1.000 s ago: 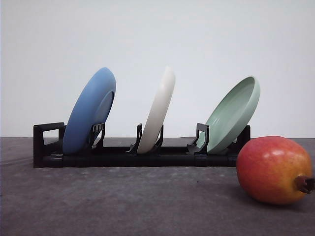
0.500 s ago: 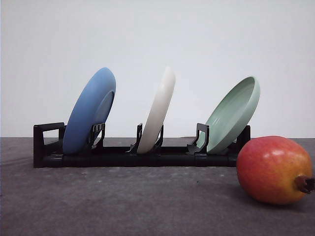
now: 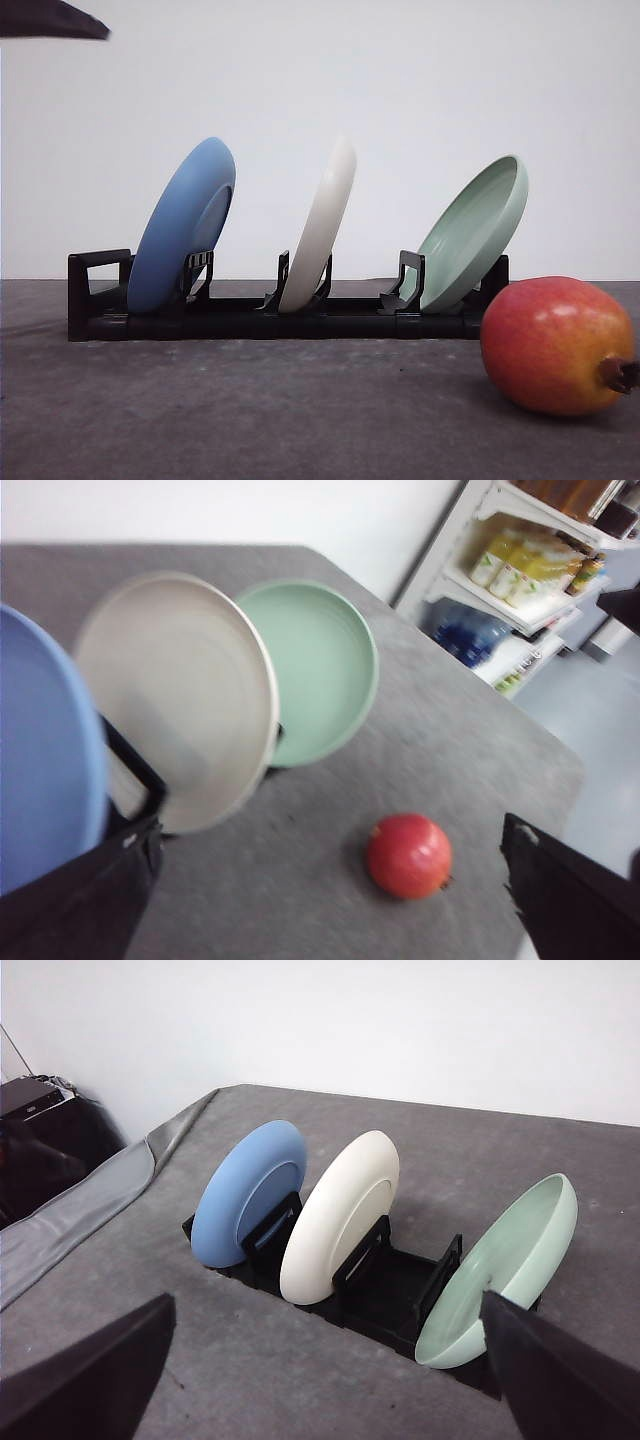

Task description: Place pomegranate in white plate

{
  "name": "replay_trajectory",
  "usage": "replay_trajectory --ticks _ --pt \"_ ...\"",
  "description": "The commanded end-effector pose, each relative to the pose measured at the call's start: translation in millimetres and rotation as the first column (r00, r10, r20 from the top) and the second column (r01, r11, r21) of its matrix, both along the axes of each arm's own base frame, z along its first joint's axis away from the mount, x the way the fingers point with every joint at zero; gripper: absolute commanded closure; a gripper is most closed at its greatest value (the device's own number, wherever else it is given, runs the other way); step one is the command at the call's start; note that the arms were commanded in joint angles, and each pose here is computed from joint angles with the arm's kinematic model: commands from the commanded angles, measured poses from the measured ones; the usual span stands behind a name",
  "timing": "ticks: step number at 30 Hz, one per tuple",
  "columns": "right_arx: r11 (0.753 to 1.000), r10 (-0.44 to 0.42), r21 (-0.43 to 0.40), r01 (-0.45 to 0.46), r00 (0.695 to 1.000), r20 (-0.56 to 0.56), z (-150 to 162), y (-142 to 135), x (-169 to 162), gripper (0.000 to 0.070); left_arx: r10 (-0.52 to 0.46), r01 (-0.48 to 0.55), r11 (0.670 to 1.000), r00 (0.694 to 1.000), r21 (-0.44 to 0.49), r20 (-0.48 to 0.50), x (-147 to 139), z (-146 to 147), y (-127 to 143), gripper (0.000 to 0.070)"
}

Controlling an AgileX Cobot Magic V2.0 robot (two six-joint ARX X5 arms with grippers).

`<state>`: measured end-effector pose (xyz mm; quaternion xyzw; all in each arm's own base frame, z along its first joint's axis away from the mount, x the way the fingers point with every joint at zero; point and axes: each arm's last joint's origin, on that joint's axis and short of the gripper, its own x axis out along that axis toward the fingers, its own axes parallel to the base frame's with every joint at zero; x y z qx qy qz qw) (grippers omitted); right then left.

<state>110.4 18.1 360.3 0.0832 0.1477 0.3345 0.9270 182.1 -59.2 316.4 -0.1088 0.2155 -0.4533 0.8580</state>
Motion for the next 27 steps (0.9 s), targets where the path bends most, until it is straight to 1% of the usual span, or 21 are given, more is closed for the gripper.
replay_trajectory --ticks 1,3,8,12,16,21,27 --pt "1.0 -0.005 0.028 0.005 1.0 -0.007 4.8 0.3 -0.4 0.0077 -0.013 0.013 1.0 1.0 -0.002 -0.007 6.7 5.4 -7.8 0.0028" --pt "0.999 -0.008 0.04 0.009 1.0 -0.018 4.8 0.3 -0.4 0.0077 -0.026 0.027 0.999 0.999 0.019 -0.029 15.8 4.6 -20.3 0.0028" --pt "0.999 -0.009 0.045 0.01 1.0 -0.023 4.8 0.3 -0.4 0.0077 -0.023 0.029 0.996 0.997 0.09 -0.069 46.6 10.6 -58.9 0.0029" --pt "0.999 -0.009 0.045 0.01 1.0 -0.025 4.5 0.3 -0.6 0.0077 -0.002 0.019 0.986 0.995 0.164 -0.102 76.5 19.6 -95.8 0.0028" --pt "0.999 -0.009 0.045 0.01 1.0 -0.028 4.3 0.3 -0.7 0.0077 0.015 0.017 0.974 0.99 0.227 -0.138 104.4 20.9 -128.5 0.0029" --pt "0.999 -0.009 0.045 0.01 1.0 -0.03 4.1 0.3 -0.7 0.0077 0.049 0.0 0.955 0.987 0.297 -0.156 128.9 7.9 -161.0 0.003" --pt "0.999 -0.009 0.045 0.011 0.999 -0.037 3.5 0.3 -1.0 0.0077 0.081 -0.015 0.933 0.982 0.361 -0.169 139.2 -16.2 -181.0 0.003"
